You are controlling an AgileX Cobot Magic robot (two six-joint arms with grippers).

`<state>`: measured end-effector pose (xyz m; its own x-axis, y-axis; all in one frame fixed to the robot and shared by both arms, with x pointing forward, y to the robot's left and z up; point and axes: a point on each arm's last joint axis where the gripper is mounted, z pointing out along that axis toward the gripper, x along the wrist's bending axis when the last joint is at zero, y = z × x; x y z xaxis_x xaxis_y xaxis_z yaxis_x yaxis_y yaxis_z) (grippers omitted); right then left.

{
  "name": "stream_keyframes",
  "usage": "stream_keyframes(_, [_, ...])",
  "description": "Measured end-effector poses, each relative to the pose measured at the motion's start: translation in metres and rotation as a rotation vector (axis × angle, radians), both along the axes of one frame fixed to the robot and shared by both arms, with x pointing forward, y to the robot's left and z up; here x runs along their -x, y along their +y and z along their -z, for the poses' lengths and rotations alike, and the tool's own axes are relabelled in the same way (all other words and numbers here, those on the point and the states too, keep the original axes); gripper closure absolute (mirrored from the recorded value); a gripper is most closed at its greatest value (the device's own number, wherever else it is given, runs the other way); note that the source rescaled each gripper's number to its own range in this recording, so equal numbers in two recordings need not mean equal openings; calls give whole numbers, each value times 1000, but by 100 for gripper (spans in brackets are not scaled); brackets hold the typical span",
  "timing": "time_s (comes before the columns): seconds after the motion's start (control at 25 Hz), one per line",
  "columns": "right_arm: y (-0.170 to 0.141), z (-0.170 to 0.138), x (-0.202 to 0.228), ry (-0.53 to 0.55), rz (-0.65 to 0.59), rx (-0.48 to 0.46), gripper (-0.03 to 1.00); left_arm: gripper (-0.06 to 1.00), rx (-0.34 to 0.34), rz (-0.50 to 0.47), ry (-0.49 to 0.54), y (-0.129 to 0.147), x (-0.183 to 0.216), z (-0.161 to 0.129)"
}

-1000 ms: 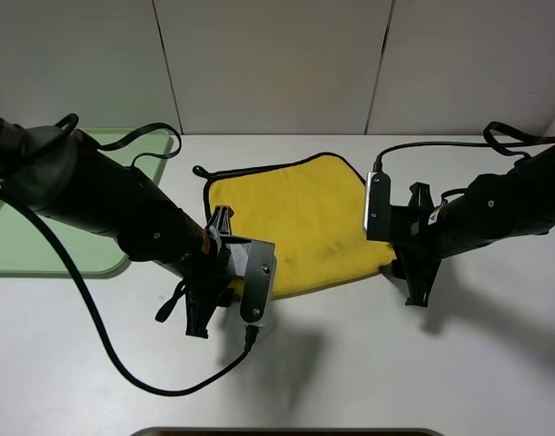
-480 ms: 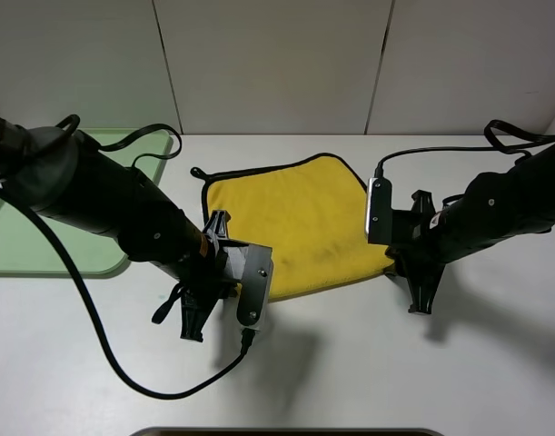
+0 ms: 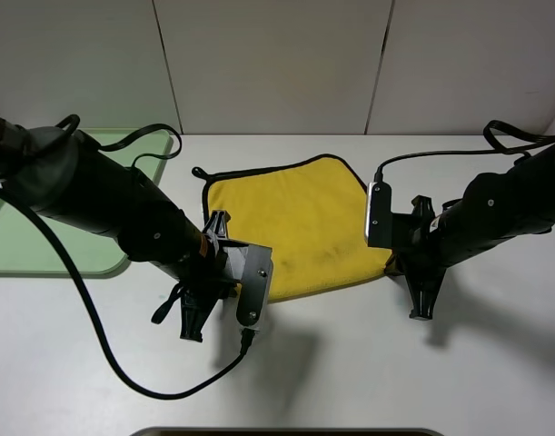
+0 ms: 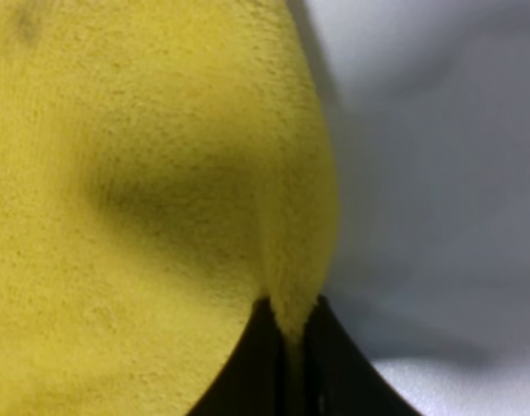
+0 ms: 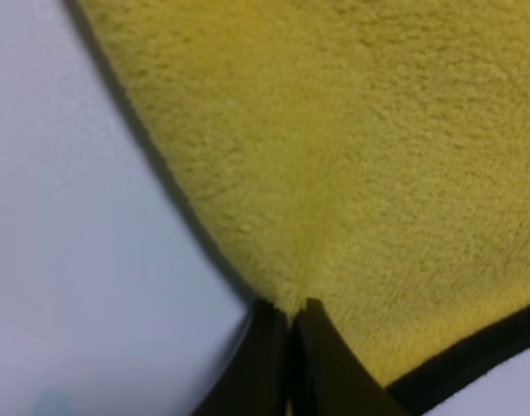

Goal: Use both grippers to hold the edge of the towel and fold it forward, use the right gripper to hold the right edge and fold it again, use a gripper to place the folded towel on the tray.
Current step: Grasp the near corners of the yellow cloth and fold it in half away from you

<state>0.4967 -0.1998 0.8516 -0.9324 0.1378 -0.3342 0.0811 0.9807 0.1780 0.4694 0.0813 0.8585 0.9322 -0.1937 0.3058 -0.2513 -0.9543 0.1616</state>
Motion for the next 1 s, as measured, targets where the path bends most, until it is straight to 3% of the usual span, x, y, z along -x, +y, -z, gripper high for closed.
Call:
stream_keyframes(0.4, [-2,-11,7,30,17,-8,97,94,-1,-1,0,0,0,-3])
stream_keyframes(0.64, [-4,-17,16,80,13,0,97,94,83,-5,-86,0,-1,-43])
stream_keyframes(0.8, [-4,-28,17,56,17,-14,97,94,151,-32,-136,1,1,-70])
stream_keyframes(1.0, [-4,-50,18,4,40,-50,97,94,138,-44,-126,6,5,-83])
